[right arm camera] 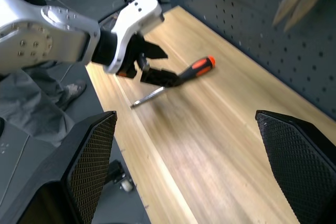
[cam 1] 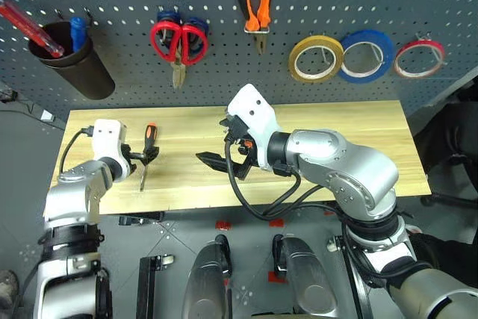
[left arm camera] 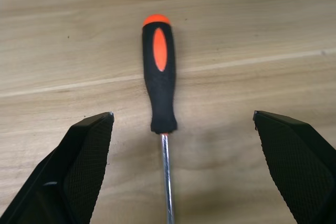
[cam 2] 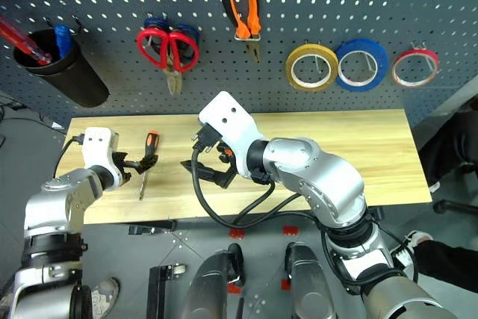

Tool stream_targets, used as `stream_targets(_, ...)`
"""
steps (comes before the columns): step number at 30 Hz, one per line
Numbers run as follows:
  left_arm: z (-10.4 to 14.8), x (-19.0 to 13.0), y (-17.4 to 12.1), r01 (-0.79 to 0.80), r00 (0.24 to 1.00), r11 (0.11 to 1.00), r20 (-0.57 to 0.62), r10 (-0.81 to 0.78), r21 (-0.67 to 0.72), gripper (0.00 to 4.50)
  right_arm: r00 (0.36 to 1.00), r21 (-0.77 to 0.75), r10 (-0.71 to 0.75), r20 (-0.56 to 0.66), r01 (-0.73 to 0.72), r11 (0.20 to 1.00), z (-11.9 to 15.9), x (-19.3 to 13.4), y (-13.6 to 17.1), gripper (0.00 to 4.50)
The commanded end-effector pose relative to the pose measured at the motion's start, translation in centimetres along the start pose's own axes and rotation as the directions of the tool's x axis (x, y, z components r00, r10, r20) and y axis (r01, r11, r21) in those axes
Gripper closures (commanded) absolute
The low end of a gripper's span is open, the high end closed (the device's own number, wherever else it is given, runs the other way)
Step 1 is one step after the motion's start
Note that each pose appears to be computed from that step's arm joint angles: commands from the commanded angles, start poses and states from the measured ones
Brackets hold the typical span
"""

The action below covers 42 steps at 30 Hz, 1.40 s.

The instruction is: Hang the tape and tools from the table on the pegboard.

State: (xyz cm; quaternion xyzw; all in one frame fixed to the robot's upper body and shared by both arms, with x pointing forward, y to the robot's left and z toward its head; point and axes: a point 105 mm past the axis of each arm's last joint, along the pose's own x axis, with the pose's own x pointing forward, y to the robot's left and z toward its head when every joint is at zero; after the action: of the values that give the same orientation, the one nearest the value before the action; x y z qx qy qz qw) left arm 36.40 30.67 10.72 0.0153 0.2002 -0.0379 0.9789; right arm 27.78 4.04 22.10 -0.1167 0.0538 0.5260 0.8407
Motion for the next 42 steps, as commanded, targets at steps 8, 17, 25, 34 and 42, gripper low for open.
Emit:
stream_targets(8, -0.5, 2.0, 2.0, -0.021, 0.997, 1.0, -0.077, 0.021, 0.001, 0.01, 1.0, -0.006, 0.027, 0.002, -0.027, 1.0, 0.7, -0.4, 0.8, 0.0)
stream_targets(17, -0.4, 2.8, 2.4, 0.002, 0.994, 0.999, -0.109, 0.002, 0.039, 2.1, 1.0, 0.018, -0.006, -0.011, 0.006, 1.0, 0.4, -0.5, -0.2, 0.0)
stream_targets(25, -0.2, 1.7, 3.8, -0.028, 0.999, 0.992, -0.033, 0.032, 0.123, 3.89, 0.996, -0.061, -0.035, 0.087, 0.04, 0.997, 0.8, -0.9, -0.9, 0.0)
stream_targets(34, 0.5, -2.5, -0.7, 0.13, 0.974, 0.969, 0.156, -0.165, 0.211, 3.89, 0.979, -0.182, 0.075, 0.187, -0.04, 0.982, 1.5, -2.5, 0.6, 0.0)
stream_targets(42, 6.1, -8.0, -3.3, 0.181, 0.878, 0.931, 0.375, -0.299, 0.318, 3.89, 0.97, -0.256, 0.152, 0.192, -0.1, 0.961, 1.3, -3.3, 0.8, 0.0)
